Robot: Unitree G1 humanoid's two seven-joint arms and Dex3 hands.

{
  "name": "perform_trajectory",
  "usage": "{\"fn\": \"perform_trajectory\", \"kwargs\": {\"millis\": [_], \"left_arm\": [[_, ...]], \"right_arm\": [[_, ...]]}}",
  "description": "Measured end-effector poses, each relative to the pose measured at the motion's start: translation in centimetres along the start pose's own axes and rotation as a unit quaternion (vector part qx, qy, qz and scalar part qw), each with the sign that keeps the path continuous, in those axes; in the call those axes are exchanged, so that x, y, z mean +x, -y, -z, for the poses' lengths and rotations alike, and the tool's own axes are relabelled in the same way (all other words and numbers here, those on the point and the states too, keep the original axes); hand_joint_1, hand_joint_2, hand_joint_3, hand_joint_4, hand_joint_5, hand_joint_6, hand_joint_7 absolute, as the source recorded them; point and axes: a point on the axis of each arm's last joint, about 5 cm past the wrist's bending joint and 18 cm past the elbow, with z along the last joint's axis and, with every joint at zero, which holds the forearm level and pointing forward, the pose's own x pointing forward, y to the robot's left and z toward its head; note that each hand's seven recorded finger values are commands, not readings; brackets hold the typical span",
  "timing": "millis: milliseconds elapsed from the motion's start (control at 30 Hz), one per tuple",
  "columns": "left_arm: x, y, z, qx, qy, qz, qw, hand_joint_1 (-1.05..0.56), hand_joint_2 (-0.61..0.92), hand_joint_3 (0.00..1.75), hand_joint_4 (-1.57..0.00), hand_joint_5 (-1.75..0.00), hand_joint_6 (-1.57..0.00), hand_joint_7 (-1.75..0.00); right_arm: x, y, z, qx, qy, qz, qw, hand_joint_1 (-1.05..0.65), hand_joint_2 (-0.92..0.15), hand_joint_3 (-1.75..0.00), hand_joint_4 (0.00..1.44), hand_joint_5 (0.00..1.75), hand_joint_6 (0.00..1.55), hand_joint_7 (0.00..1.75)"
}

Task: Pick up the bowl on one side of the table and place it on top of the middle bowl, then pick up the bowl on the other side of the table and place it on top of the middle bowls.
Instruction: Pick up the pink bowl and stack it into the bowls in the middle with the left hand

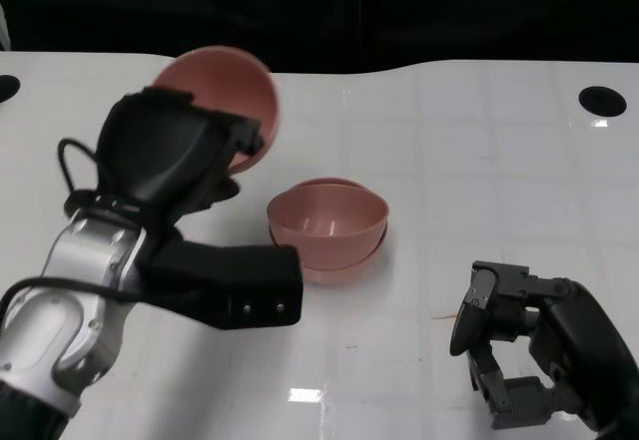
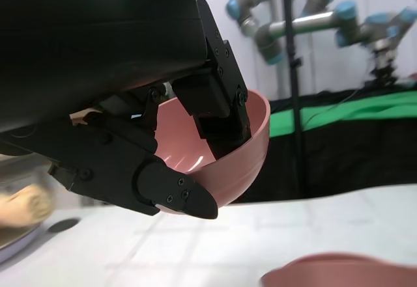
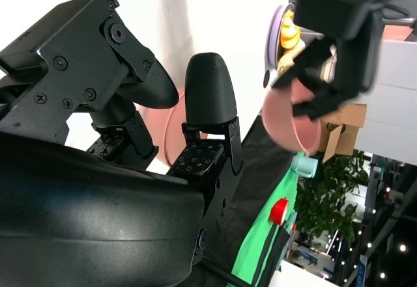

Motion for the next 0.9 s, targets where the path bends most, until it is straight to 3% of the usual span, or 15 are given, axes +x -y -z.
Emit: {"fn": "perform_trajectory", "kwargs": {"millis": [33,100,233,367,433,533,633,767,900], "left_arm": [[0.4,-0.3,-0.2,-0.006,0.01,-0.005,1.0,-0.27,0.91,0.03,-0.86,-1.75,-0.95,-0.9],[0.9,-0.6,-0.6,-0.015,0.023,-0.003,1.0,-0.28,0.89,0.01,-0.88,-1.75,-0.92,-0.95],[1.6,-0.5,-1.5,-0.042,0.044,0.013,0.998,-0.29,0.89,0.01,-0.89,-1.73,-1.12,-0.4],[2.3,-0.6,-2.4,-0.054,0.058,0.027,0.997,-0.28,0.88,0.01,-0.88,-1.75,-1.17,-0.29],[2.4,-0.6,-2.7,-0.067,0.062,0.042,0.995,-0.27,0.91,0.03,-0.8,-1.74,-0.96,-0.81],[2.4,-0.6,-2.7,-0.071,0.062,0.085,0.992,-0.27,0.92,0.04,-0.77,-1.73,-0.88,-0.97],[2.4,-0.7,-2.9,-0.077,0.065,0.113,0.988,-0.29,0.92,0.03,-0.79,-1.65,-0.98,-0.65],[2.3,-1.0,-3.0,-0.073,0.067,0.145,0.984,-0.31,0.92,0.04,-0.79,-1.44,-0.98,-0.63],[1.9,-0.6,-2.7,-0.074,0.063,0.17,0.981,-0.3,0.92,0.03,-0.82,-1.4,-1.06,-0.35]], "right_arm": [[0.0,0.0,0.0,0.0,0.001,0.0,1.0,-0.04,-0.33,-1.52,0.92,1.75,0.84,1.48],[0.0,-0.1,0.0,0.001,0.003,-0.001,1.0,-0.04,-0.33,-1.52,0.92,1.75,0.84,1.48],[-0.2,-0.2,0.1,0.002,0.0,-0.002,1.0,-0.04,-0.33,-1.51,0.92,1.75,0.85,1.48],[-0.1,-0.4,0.1,0.005,0.0,-0.003,1.0,-0.04,-0.33,-1.52,0.92,1.75,0.84,1.47],[-0.1,-0.5,0.1,0.007,0.0,-0.004,1.0,-0.04,-0.33,-1.52,0.92,1.75,0.84,1.47],[-0.2,-0.6,0.1,0.008,0.0,-0.004,1.0,-0.04,-0.33,-1.52,0.92,1.75,0.85,1.47],[-0.2,-0.6,0.1,0.008,0.0,-0.005,1.0,-0.05,-0.33,-1.51,0.92,1.75,0.84,1.47],[-0.1,-0.6,0.1,0.008,0.001,-0.006,1.0,-0.05,-0.33,-1.51,0.92,1.75,0.84,1.47],[-0.1,-0.6,0.1,0.009,-0.001,-0.005,1.0,-0.06,-0.33,-1.51,0.92,1.75,0.84,1.47]]}}
